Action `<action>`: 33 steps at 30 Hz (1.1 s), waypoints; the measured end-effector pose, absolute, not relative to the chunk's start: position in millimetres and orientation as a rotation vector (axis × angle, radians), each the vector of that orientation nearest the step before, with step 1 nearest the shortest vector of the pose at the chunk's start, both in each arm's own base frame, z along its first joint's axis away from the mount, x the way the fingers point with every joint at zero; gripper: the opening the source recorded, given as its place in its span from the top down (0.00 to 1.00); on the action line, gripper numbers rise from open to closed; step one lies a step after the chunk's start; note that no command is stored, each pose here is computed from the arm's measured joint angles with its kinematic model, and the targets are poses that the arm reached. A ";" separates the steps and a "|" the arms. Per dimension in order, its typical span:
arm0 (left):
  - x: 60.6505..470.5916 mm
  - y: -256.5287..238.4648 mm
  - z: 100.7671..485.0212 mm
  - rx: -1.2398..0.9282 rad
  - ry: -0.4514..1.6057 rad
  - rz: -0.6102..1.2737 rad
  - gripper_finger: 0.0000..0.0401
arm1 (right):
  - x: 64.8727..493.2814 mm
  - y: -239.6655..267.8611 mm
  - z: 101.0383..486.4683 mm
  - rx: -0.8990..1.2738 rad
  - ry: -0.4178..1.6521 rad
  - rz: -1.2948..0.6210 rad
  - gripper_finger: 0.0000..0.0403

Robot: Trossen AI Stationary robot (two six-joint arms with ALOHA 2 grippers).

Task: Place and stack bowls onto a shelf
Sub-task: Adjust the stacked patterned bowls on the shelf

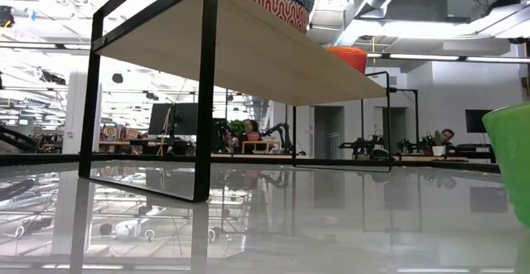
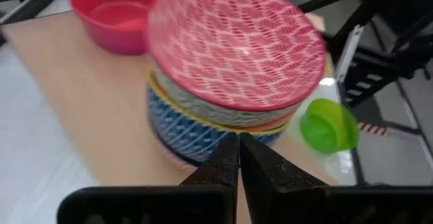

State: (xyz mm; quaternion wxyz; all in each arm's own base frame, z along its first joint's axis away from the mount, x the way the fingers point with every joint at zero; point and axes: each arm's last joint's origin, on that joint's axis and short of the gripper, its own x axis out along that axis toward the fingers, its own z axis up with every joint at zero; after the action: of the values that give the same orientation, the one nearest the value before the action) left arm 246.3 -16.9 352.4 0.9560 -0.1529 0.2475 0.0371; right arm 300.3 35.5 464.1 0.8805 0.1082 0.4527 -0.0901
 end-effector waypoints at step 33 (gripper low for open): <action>264.5 -23.2 311.6 -0.284 0.523 0.144 1.00 | 300.5 35.6 463.8 0.227 0.946 -0.186 0.56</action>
State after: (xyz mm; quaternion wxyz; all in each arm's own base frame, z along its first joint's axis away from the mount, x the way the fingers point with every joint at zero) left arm 264.5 -23.2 311.6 0.9535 -0.1400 0.2575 0.0707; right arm 300.5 35.6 463.8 0.8799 0.1088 0.4538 -0.0892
